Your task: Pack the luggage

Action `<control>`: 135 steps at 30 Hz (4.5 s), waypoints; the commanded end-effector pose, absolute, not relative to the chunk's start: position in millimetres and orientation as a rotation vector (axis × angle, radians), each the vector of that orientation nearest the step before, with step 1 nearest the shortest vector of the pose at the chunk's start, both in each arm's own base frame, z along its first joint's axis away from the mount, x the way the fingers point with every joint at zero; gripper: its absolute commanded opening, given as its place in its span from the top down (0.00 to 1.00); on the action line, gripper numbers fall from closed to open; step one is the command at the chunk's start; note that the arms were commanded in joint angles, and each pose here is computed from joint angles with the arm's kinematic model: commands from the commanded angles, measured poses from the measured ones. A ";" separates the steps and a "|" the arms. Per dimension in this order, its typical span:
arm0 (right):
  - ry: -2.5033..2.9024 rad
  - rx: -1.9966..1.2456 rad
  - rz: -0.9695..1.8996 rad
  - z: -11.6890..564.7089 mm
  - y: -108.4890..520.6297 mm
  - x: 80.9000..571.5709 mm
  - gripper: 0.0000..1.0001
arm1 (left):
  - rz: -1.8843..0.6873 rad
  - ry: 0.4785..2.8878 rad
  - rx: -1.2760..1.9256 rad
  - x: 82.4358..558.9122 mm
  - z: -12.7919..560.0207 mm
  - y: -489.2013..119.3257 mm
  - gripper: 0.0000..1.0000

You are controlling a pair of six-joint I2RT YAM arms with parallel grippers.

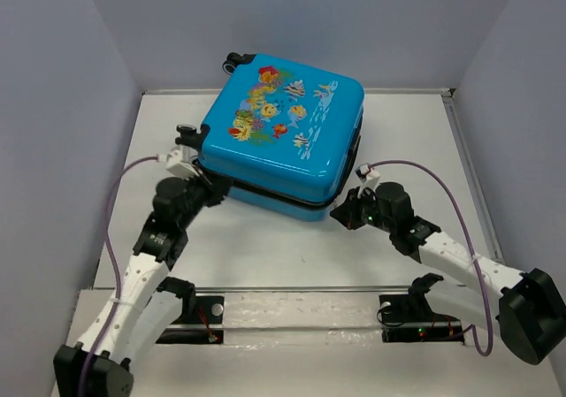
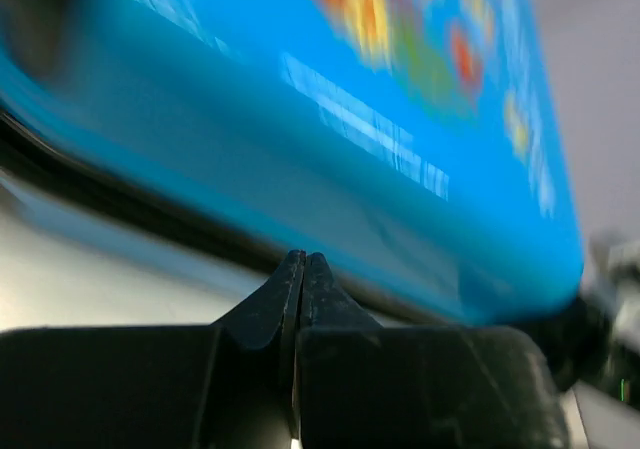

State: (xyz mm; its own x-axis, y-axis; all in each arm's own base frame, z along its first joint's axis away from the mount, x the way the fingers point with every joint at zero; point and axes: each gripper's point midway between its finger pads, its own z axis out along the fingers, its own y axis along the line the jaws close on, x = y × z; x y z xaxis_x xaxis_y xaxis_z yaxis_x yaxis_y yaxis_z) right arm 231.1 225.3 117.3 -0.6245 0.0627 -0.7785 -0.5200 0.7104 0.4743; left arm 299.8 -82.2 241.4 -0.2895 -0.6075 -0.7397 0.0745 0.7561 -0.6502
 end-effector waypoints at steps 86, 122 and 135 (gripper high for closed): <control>1.953 -0.337 0.718 137.6 375.4 212.7 0.93 | -0.933 1.695 -0.765 496.0 228.2 -40.9 0.94; 1.843 -0.692 1.072 161.6 367.3 222.4 0.93 | -1.207 1.751 -0.366 224.9 205.0 -197.1 0.94; 1.892 -0.442 0.986 162.3 295.5 215.2 0.93 | -1.401 1.722 0.131 254.4 317.5 -368.9 0.94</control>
State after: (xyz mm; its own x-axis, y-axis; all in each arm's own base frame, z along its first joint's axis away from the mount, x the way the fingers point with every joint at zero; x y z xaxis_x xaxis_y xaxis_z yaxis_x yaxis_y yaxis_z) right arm 228.8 277.4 122.8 -0.5249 -0.0495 -0.8497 -0.6171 0.7098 0.3398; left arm 248.5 -323.7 211.6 -0.6902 -0.4337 -0.5792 0.3094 0.5466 -0.7781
